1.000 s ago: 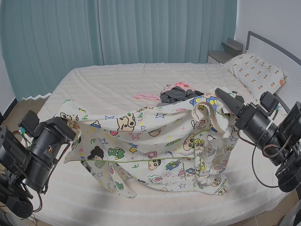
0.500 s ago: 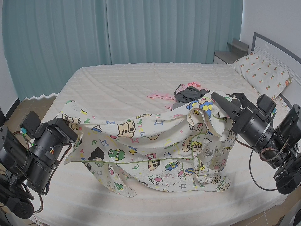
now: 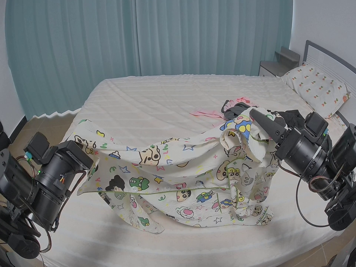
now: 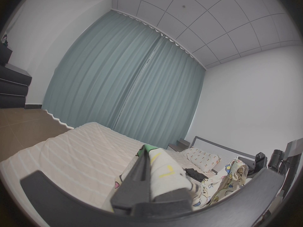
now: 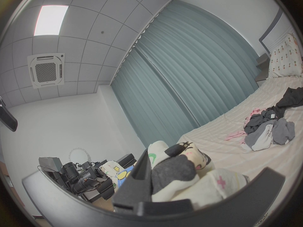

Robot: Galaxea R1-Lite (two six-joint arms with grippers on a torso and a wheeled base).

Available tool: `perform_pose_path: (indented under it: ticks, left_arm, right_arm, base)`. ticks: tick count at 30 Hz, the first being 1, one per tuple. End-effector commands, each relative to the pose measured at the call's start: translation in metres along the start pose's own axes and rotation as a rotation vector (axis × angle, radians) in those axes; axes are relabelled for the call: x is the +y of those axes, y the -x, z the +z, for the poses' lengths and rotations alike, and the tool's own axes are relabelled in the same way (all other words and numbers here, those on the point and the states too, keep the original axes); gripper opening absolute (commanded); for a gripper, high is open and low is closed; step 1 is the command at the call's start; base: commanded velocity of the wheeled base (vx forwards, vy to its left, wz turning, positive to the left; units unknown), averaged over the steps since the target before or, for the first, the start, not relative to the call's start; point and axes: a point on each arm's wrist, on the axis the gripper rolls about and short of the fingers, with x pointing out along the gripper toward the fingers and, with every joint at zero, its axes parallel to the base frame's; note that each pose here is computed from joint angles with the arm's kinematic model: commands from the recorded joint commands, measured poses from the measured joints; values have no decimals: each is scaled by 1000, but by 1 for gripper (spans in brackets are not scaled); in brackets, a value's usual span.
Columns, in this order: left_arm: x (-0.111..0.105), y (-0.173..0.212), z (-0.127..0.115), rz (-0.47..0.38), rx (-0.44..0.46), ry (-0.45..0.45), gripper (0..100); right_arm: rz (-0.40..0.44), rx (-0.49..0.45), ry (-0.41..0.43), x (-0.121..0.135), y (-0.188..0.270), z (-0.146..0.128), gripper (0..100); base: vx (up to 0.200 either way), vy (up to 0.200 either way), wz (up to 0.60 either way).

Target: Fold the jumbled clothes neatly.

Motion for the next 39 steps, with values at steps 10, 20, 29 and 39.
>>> perform_pose_path:
  ticks: [10,20,29,39]
  left_arm:
    - [-1,0,2,-6,-18,8,0]
    - [-2,1,5,-14,-26,8,0]
    - [-8,11,18,-54,-70,-12,0]
    - [-12,25,30,-90,-112,-51,0]
  right_arm:
    - [20,-29,14,6,5,9,0]
    - [58,-75,29,17,15,25,0]
    - [107,-127,56,33,31,45,0]
    - [165,-147,87,54,58,70,0]
  base:
    - [-60,0,0]
    - [-200,0,0]
    - [-178,0,0]
    - [0,0,0]
